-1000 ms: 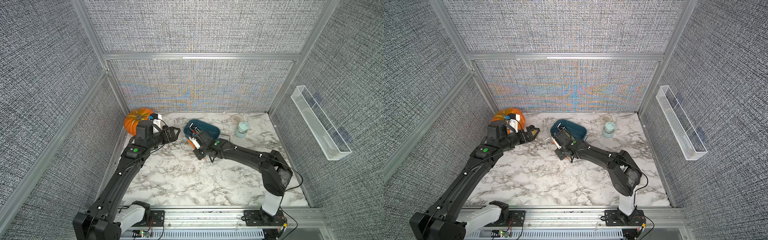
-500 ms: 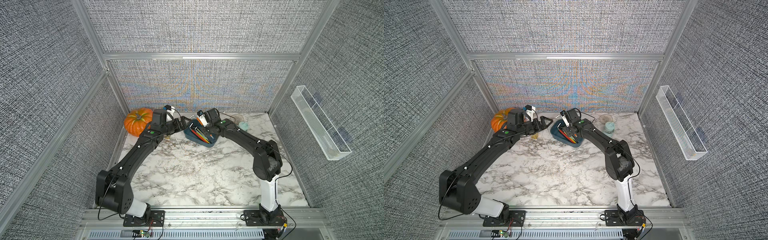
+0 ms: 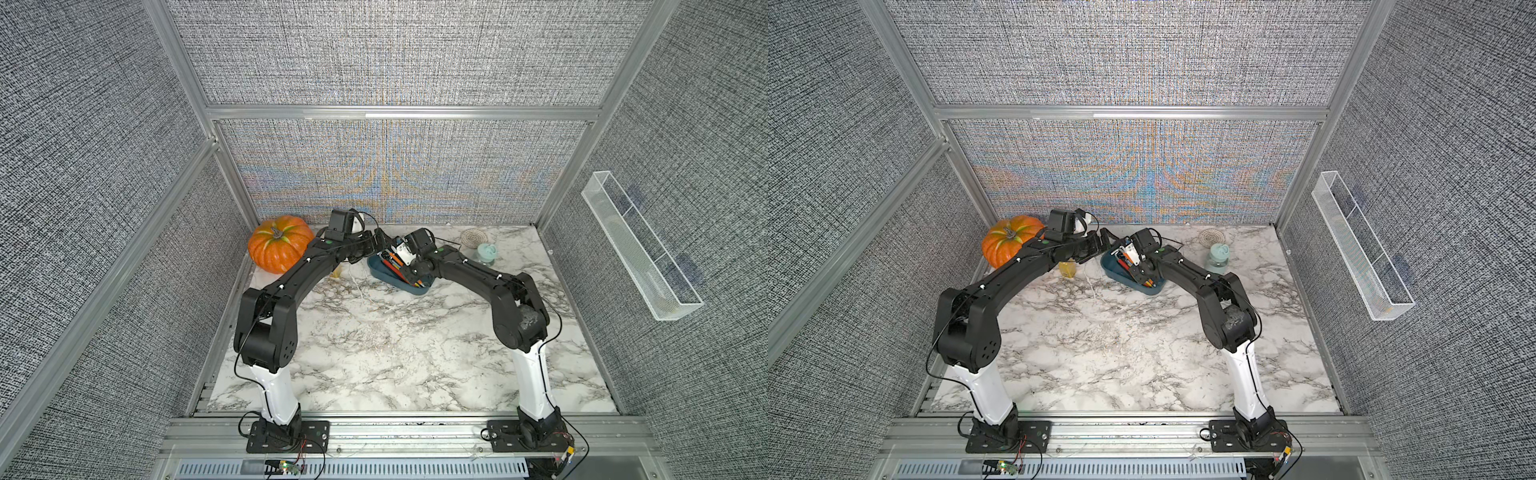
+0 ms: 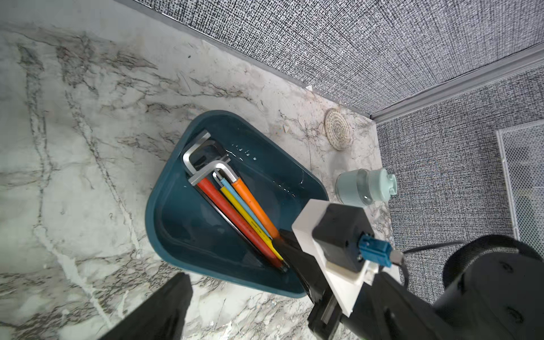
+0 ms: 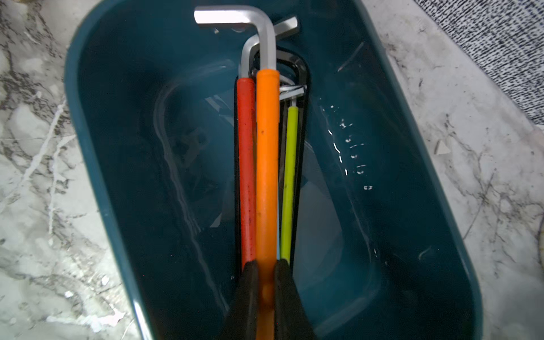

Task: Put the hex key on the desktop into the storage box
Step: Place the Allen key in the storage box.

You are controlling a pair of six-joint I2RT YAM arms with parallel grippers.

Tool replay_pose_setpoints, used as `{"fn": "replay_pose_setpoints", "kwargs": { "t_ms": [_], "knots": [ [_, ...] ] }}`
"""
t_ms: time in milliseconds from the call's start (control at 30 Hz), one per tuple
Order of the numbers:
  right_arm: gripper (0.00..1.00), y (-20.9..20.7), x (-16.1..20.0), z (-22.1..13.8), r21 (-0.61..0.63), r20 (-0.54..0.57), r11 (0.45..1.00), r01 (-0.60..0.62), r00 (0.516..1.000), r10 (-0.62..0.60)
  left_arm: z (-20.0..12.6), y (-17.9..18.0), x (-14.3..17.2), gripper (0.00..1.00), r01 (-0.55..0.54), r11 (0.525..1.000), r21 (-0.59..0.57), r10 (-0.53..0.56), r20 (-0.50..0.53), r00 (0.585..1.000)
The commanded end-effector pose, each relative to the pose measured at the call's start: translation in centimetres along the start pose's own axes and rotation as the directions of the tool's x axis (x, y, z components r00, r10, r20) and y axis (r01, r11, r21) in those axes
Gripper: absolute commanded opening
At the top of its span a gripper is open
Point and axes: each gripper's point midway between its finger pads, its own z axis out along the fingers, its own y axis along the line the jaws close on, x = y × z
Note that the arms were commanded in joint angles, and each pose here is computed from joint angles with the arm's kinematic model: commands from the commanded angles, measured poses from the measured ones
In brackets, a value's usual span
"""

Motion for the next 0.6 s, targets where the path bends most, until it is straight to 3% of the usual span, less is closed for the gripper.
{"fn": "replay_pose_setpoints", "kwargs": {
  "t_ms": [0, 200, 267, 367, 433, 567],
  "knots": [
    [0.0, 0.1, 0.2, 0.4, -0.013, 0.018, 1.0, -0.027, 0.999, 0.027, 1.1, 1.0, 0.9, 1.0, -0.002, 0.999, -0.038, 0.001, -0.031, 1.0],
    [0.02, -0.1, 0.0, 0.8, -0.026, 0.027, 0.998, -0.059, 0.998, 0.06, 2.4, 2.4, 1.5, 1.0, -0.006, 0.994, -0.106, -0.001, -0.067, 0.998],
    [0.12, -0.4, -0.3, 0.9, -0.03, 0.034, 0.997, -0.073, 0.997, 0.074, 2.3, 2.5, 1.4, 1.0, -0.007, 0.994, -0.112, 0.0, -0.06, 0.998],
    [0.37, -0.5, -0.7, 0.6, -0.043, 0.046, 0.995, -0.094, 0.994, 0.096, 2.1, 2.3, 1.3, 1.0, -0.009, 0.994, -0.11, 0.003, -0.056, 0.998],
    [0.48, -0.6, -0.9, 0.3, -0.048, 0.056, 0.994, -0.1, 0.993, 0.103, 1.9, 2.1, 1.2, 1.0, -0.012, 0.994, -0.108, 0.006, -0.053, 0.999],
    [0.53, -0.9, -1.7, -0.9, -0.038, 0.09, 0.994, -0.106, 0.99, 0.109, 1.0, 1.7, 0.9, 1.0, -0.023, 0.994, -0.111, 0.02, -0.031, 0.999]
  ]
}}
